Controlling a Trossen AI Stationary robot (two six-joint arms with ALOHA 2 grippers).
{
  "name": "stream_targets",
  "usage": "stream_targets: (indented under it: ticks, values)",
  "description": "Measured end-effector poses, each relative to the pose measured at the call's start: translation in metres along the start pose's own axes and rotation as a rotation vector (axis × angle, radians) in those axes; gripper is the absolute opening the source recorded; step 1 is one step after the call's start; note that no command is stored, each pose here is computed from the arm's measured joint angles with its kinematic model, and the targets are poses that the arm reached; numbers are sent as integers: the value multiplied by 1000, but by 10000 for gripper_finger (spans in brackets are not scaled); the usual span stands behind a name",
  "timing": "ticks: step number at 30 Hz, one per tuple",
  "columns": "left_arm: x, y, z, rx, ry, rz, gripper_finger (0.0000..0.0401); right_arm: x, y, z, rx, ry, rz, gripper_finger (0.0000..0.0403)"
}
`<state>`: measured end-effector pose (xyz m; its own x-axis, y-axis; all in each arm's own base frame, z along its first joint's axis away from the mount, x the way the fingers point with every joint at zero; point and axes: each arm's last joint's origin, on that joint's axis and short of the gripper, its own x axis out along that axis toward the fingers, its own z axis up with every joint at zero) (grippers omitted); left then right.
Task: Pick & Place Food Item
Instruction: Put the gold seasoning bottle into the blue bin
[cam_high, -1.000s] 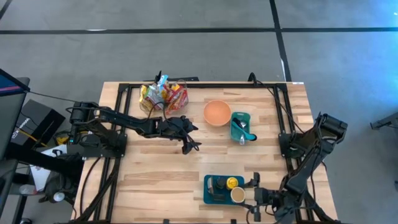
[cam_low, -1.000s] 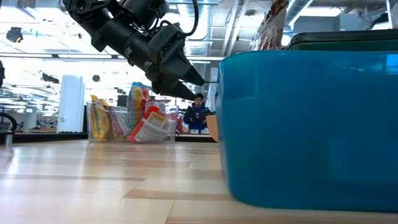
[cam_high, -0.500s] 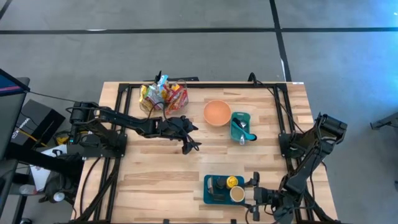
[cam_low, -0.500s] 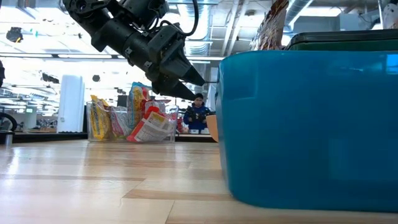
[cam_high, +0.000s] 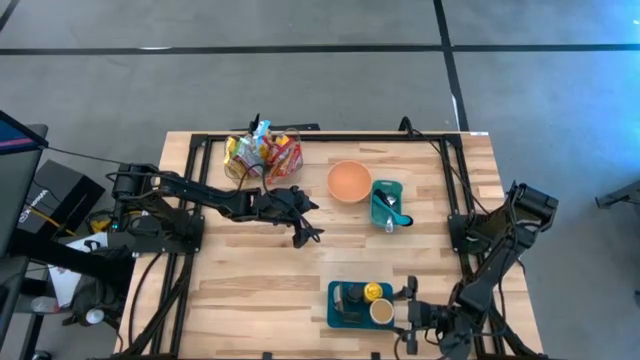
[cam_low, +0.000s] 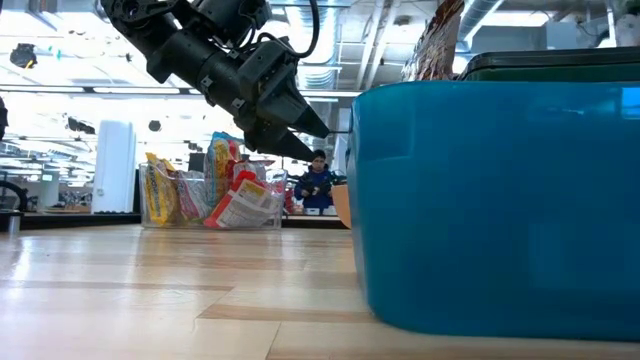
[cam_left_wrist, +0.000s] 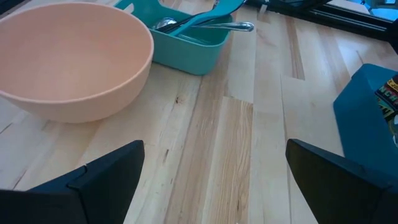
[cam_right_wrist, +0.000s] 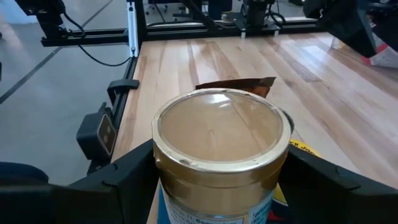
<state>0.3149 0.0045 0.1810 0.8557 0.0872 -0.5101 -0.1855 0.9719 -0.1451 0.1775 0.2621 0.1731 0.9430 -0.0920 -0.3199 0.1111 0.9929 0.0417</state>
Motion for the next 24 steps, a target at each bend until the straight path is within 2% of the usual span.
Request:
stream_targets:
  ticks: [8, 15, 24]
  values:
    - [0, 0, 0, 0, 0, 0, 387, 8, 4, -15, -6, 7, -12, 282]
    - [0, 0, 0, 0, 0, 0, 387, 8, 5, -15, 9, 1, -13, 282]
    - [0, 0, 0, -1, 0, 0, 387, 16, 1, -15, 43, 64, 9, 282]
